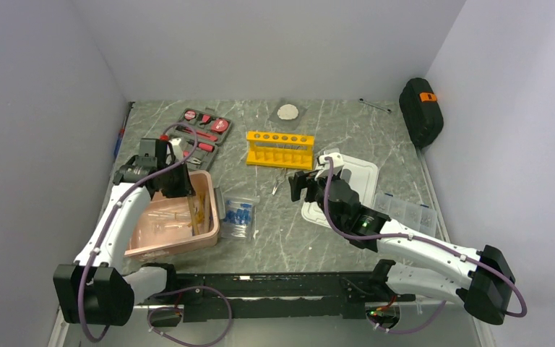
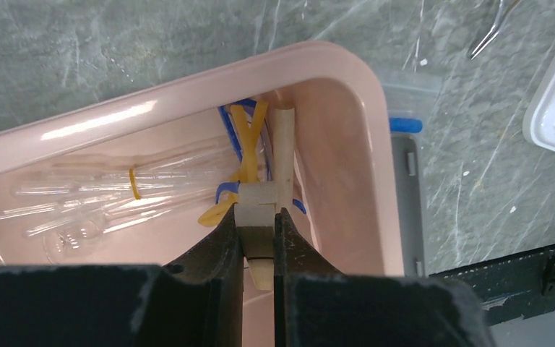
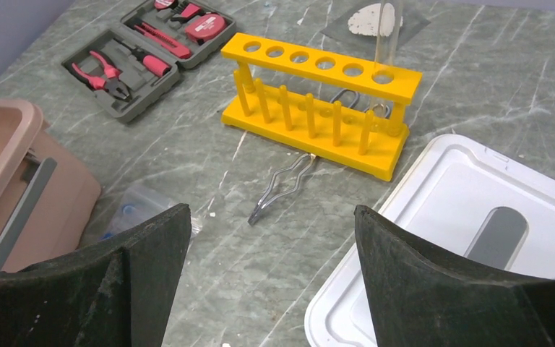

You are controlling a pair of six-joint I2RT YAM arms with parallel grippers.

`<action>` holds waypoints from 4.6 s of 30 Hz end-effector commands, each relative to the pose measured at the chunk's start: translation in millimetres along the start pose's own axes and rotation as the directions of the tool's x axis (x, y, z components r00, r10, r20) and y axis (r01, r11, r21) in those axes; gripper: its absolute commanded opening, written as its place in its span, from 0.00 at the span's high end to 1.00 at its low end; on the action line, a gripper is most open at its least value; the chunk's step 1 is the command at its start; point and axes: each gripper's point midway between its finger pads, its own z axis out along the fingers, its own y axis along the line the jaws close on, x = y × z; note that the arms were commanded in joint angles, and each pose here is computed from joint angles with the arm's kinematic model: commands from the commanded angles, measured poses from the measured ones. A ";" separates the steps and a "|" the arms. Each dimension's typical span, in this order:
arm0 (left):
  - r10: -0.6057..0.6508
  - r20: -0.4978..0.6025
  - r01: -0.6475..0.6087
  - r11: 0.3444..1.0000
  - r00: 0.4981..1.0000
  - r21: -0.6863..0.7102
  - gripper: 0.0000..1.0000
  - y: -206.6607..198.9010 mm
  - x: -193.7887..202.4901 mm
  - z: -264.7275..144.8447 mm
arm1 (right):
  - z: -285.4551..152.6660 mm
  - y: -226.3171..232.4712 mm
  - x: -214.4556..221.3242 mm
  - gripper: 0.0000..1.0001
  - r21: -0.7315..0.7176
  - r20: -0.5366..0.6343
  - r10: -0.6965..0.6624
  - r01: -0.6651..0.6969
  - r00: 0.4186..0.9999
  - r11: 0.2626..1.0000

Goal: Organize the chemistry lab equipment

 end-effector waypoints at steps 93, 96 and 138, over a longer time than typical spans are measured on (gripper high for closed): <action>0.186 0.567 -0.098 0.978 0.802 -0.183 0.01 -3.8 -87.9 -69.3 | 147.2 -28.4 185.1 0.70 0.348 -0.515 0.169 0.025 0.840 0.937; 0.187 0.565 -0.100 0.978 0.804 -0.182 0.01 -3.9 -87.5 -68.3 | 143.8 -29.8 181.7 0.79 0.347 -0.513 0.166 0.027 0.842 0.937; 0.187 0.564 -0.114 0.980 0.805 -0.163 0.01 -9.4 -86.1 -66.9 | 111.3 -105.2 58.8 0.36 0.237 -0.298 0.038 0.036 0.954 0.971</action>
